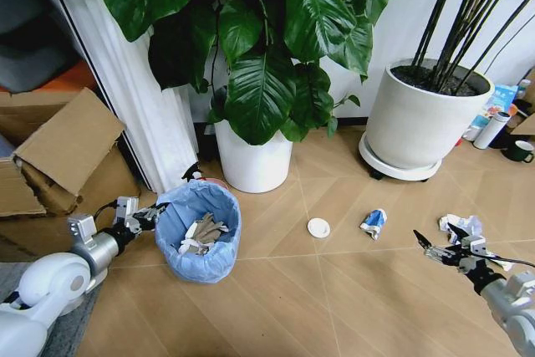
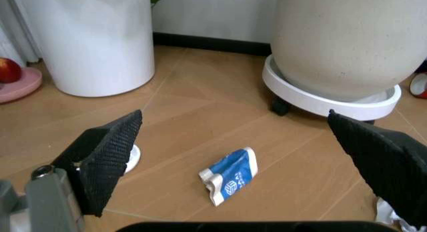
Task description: Pick up the trash bin and place the garbage on the floor into it.
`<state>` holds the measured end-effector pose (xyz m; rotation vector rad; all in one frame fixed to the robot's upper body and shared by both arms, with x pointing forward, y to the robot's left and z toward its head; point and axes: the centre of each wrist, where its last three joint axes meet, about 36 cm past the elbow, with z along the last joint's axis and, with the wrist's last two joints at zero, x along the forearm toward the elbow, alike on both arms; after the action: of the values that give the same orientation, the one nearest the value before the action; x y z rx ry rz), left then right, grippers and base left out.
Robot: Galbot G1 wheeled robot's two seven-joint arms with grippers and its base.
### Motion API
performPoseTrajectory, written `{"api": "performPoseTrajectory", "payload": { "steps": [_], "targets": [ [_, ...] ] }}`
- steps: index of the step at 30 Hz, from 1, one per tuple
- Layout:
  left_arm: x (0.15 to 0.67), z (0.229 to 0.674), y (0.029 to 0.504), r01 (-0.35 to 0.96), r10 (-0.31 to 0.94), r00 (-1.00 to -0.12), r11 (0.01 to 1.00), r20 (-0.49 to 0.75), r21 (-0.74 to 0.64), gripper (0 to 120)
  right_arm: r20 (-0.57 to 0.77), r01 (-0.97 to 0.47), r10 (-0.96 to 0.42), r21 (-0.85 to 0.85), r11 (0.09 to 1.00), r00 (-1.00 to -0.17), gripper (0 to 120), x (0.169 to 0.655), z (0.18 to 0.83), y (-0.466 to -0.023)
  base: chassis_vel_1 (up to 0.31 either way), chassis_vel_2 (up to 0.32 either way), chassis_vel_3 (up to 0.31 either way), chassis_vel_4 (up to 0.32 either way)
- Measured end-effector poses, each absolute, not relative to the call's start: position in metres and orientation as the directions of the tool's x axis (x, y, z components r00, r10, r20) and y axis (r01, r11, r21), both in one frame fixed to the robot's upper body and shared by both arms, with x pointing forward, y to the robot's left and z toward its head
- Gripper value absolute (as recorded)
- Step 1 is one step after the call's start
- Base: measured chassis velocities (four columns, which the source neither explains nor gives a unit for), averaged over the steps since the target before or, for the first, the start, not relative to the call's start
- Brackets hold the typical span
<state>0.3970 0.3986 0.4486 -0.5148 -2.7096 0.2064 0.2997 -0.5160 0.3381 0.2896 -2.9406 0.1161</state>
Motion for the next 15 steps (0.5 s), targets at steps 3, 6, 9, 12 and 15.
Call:
{"api": "performPoseTrajectory", "payload": {
  "steps": [3,6,9,12,15],
  "targets": [
    [0.3971,0.4486,0.3985,0.324,0.379,-0.863,0.922,0.333,-0.21,0,0.191,-0.201,-0.187,-0.058,0.978,-0.964,100,0.3004,0.3378,-0.5156,0.0,0.0,0.0,0.0],
    [0.3971,0.4484,0.3984,0.324,0.379,-0.863,0.922,0.333,-0.211,0,0.193,-0.202,-0.188,-0.057,0.978,-0.963,100,0.3003,0.3374,-0.5157,0.0,0.0,0.0,0.0],
    [0.397,0.4481,0.3982,0.323,0.379,-0.863,0.922,0.333,-0.212,0,0.195,-0.203,-0.188,-0.057,0.978,-0.963,100,0.3,0.3371,-0.5161,0.0,0.0,0.0,0.0],
    [0.3968,0.4479,0.398,0.323,0.379,-0.863,0.922,0.333,-0.213,0,0.195,-0.203,-0.189,-0.057,0.978,-0.962,100,0.2999,0.3369,-0.5162,-0.036,-0.021,0.038,0.013],
    [0.3965,0.4476,0.3978,0.323,0.38,-0.863,0.922,0.334,-0.213,0,0.196,-0.203,-0.189,-0.057,0.978,-0.962,100,0.2995,0.3368,-0.5164,-0.073,-0.027,0.085,0.034]
  ]
}}
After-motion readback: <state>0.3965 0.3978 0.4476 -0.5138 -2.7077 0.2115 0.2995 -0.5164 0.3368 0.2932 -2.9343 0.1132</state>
